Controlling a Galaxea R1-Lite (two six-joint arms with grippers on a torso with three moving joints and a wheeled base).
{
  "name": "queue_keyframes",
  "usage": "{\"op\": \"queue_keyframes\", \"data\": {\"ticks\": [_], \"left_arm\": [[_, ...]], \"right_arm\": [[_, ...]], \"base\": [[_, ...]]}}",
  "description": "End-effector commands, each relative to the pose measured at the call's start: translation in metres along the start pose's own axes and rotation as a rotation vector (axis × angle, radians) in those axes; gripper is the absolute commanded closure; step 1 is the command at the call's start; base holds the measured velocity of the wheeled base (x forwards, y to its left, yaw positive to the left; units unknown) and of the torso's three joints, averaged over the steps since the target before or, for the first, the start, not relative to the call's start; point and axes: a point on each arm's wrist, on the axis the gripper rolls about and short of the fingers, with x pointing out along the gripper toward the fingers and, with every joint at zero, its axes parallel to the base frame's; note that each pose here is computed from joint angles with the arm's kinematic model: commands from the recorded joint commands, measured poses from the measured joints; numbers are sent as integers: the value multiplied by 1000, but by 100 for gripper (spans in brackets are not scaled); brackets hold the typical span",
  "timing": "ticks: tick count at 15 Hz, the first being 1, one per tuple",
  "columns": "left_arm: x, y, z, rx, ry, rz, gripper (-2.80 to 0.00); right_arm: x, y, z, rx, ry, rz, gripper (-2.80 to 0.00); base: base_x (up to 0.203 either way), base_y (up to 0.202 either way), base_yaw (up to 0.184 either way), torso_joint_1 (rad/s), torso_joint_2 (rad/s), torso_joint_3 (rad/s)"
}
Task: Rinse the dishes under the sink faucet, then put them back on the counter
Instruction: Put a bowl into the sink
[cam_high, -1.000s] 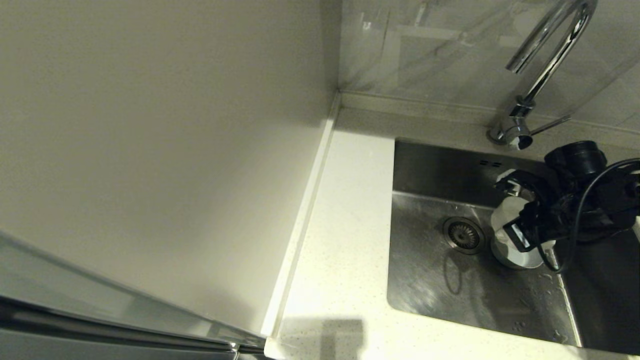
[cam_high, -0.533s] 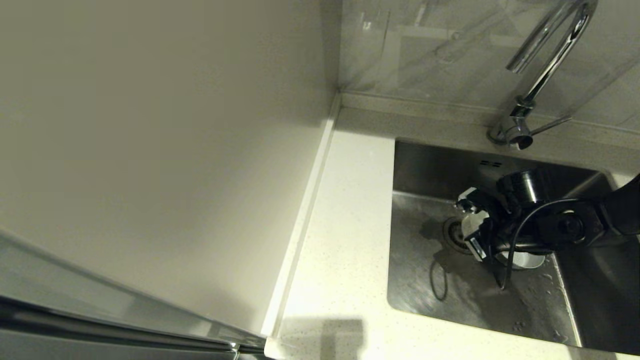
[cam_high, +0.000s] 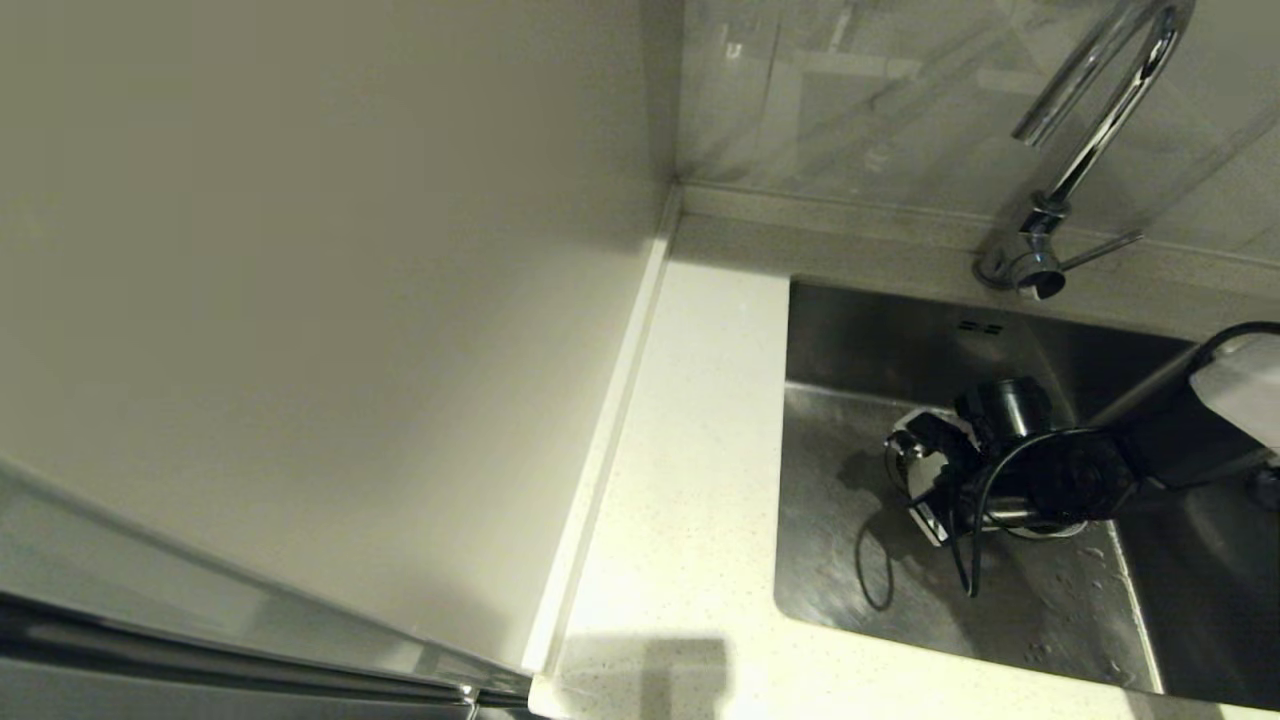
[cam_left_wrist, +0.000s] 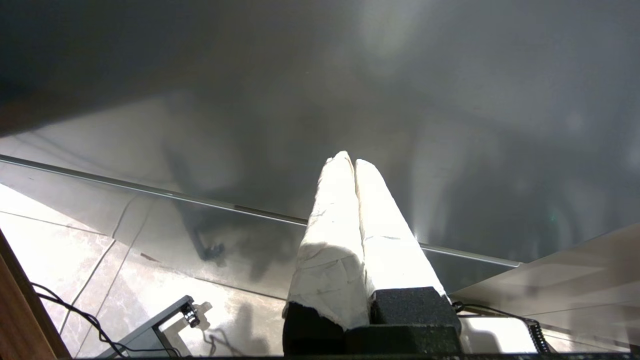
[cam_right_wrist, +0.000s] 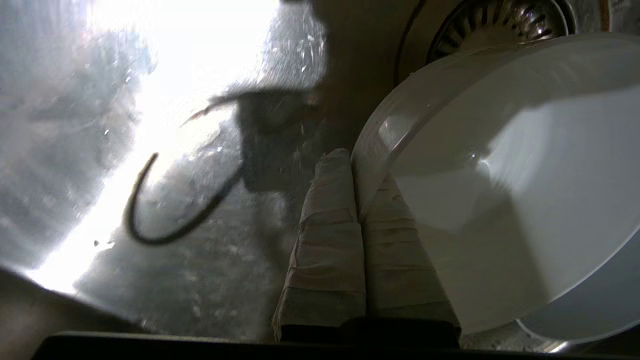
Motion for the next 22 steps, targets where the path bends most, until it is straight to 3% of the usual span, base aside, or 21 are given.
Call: {"op": "queue_keyframes", "data": {"ticks": [1,13,14,19,22], "left_arm": [[0,0,0,-1,-3,1,0],[0,0,0,-1,-3,1,0],[0,0,0,-1,-4,0,0],[0,0,0,-1,-3,1,0],[0,0,0,-1,-3,1,0]], "right_arm": [[14,5,-4,-8,13,8,0],[25,10,-1,-24,21,1,0],[25,9,0,-24,22,-5,-280],[21,8,1,-22,16,-14,-280],[-4,4,4,-18,-12,-32,-280]], "base": [[0,0,0,0,0,0],[0,0,0,0,0,0],[0,0,0,0,0,0],[0,0,0,0,0,0],[0,0,0,0,0,0]]}}
